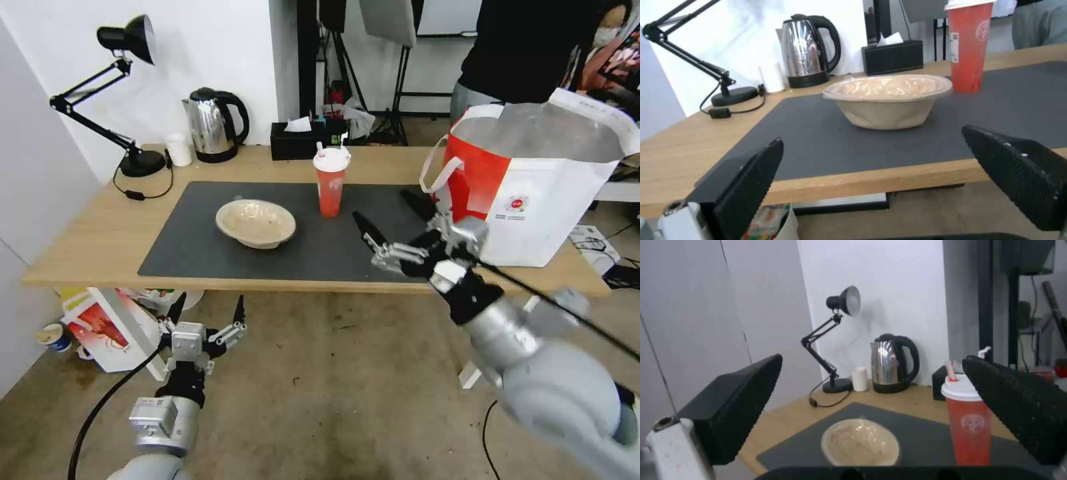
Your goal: Pick up the trash from the table and place it into the takeout bag.
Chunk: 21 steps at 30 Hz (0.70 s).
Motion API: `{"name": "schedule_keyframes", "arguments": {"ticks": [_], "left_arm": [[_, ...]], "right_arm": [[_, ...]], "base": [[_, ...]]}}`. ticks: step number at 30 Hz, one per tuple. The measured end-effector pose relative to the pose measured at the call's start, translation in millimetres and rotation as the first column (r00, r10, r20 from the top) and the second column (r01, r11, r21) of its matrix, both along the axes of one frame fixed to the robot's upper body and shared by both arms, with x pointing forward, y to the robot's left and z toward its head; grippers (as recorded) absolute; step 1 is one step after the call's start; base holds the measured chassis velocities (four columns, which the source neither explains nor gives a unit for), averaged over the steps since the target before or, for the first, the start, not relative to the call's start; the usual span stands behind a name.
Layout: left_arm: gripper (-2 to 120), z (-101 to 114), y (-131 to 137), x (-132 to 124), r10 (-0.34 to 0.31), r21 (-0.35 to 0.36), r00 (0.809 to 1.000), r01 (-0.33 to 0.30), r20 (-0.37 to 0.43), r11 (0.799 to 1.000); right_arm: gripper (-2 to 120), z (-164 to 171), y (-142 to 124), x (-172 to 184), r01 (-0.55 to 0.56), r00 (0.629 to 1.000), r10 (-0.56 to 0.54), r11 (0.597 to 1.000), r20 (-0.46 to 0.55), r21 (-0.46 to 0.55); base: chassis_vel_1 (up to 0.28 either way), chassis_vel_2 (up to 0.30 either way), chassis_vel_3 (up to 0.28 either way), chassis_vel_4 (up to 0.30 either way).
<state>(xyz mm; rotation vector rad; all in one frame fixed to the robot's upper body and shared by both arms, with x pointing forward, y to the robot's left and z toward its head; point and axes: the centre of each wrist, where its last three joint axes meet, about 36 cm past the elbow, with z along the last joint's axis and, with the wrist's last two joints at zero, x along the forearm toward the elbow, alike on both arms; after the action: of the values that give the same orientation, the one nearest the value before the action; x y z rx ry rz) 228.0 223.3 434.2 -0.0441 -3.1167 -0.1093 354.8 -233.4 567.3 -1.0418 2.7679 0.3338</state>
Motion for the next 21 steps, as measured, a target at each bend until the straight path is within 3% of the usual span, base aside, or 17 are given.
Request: {"name": "schedule_keyframes", "arguments": {"ticks": [9, 13, 21], "left_arm": [[100, 0, 0, 0, 0.000, 0.000, 1.000, 0.000, 0.000, 1.000], [100, 0, 0, 0, 0.000, 0.000, 1.000, 0.000, 0.000, 1.000], [100, 0, 0, 0, 0.000, 0.000, 1.000, 0.000, 0.000, 1.000]], "right_arm": [[100, 18, 16, 59, -0.015, 0.999, 0.013, 0.999, -0.031, -0.050], [100, 30, 18, 87, 0.042, 0.994, -0.057, 0.986, -0.090, -0.159], [100, 41, 23, 106, 0.169, 0.964, -0.214, 0.952, -0.159, -0.256]], "base": [[0.000, 0.000, 0.000, 0.000], [0.000, 0.000, 0.000, 0.000], [0.000, 0.000, 0.000, 0.000]]}}
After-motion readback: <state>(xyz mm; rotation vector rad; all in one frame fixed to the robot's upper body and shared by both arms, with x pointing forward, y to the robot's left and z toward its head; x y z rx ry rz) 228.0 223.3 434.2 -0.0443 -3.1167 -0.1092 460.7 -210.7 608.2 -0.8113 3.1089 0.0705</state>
